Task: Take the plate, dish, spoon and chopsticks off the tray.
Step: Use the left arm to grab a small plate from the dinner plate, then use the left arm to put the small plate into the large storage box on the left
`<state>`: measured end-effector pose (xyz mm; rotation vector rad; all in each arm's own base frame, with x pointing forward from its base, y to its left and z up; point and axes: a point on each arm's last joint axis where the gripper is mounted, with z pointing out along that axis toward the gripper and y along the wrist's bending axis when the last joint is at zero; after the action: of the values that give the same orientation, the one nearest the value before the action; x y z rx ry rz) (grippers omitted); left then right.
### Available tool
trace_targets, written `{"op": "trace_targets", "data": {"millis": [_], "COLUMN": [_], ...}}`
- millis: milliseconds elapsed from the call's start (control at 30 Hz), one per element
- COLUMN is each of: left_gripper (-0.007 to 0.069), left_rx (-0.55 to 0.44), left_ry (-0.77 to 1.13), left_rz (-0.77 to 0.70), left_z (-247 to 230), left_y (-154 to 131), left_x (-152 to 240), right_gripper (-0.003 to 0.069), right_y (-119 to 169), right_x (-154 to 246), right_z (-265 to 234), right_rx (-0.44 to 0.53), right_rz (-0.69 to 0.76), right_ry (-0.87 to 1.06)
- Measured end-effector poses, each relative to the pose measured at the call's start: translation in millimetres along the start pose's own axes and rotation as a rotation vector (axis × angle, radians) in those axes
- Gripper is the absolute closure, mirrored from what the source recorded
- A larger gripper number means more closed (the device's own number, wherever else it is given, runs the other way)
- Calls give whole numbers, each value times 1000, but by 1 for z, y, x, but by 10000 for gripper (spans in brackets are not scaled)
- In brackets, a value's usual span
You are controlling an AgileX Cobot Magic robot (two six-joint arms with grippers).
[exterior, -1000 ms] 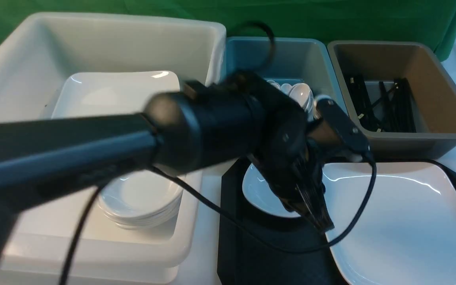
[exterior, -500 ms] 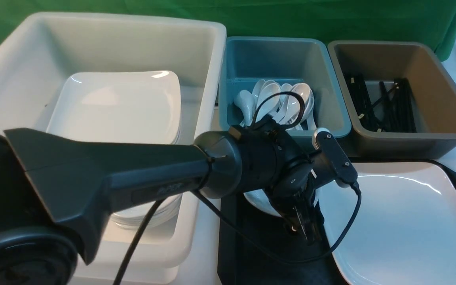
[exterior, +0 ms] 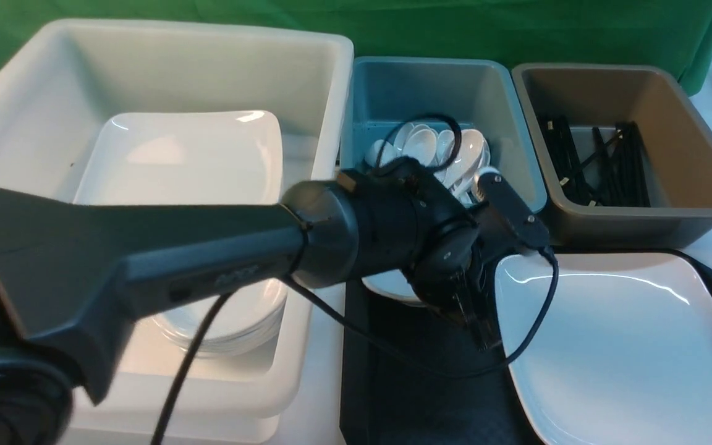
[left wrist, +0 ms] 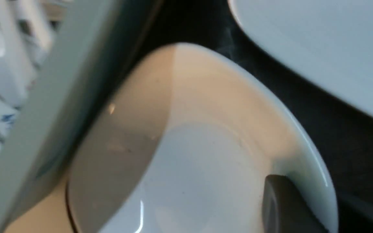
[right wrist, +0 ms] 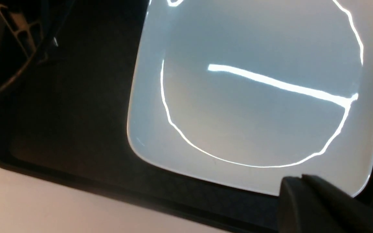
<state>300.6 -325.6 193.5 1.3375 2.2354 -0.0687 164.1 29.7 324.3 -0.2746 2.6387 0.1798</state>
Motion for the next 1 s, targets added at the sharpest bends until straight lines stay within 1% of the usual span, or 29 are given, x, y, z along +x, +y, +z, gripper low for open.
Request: {"op": "trace_targets", "data": {"millis": [100, 167, 233, 300, 333, 367, 433, 500, 533, 600, 633, 667, 767, 867, 933, 1000], "left_gripper": [588, 591, 591, 591, 591, 591, 591, 591, 591, 591, 591, 591, 591, 591, 591, 591], "left_rx": [26, 46, 50, 39, 38, 29, -15, -72, -117, -173, -187, -227, -283, -268, -235, -217], "left_ry": [-27, -64, -90, -168, -173, -203, -261, -292, -302, -301, -296, -268, -169, -69, -29, -6], "left_rz": [-75, -125, -137, -150, -151, -151, -136, -127, -134, -164, -173, -215, -324, -447, -519, -556], "left_z": [-26, -53, -70, -106, -109, -124, -161, -186, -201, -218, -221, -230, -237, -227, -215, -204], "left_y": [2, 4, 6, 12, 12, 15, 22, 28, 35, 46, 49, 61, 89, 110, 118, 121], "left_x": [-7, -14, -19, -25, -26, -28, -28, -25, -21, -14, -11, -2, 21, 45, 60, 71], "right_gripper": [622, 622, 622, 622, 621, 621, 621, 620, 620, 620, 620, 620, 620, 627, 629, 629], "right_y": [2, 7, 10, 16, 17, 20, 30, 37, 43, 49, 51, 57, 75, 101, 121, 133], "right_x": [0, -2, -5, -12, -12, -15, -24, -29, -35, -43, -45, -54, -70, -87, -97, -104], "right_z": [0, -2, -6, -15, -16, -20, -34, -42, -50, -58, -59, -63, -61, -50, -41, -34], "right_rx": [-27, -69, -106, -164, -170, -201, -301, -367, -436, -493, -502, -530, -581, -598, -566, -530], "right_rz": [9, 1, -4, -14, -17, -17, -41, -76, -94, -122, -129, -155, -220, -296, -343, -360], "right_ry": [-5, -18, -33, -71, -74, -91, -160, -209, -248, -288, -293, -303, -283, -232, -195, -169]}}
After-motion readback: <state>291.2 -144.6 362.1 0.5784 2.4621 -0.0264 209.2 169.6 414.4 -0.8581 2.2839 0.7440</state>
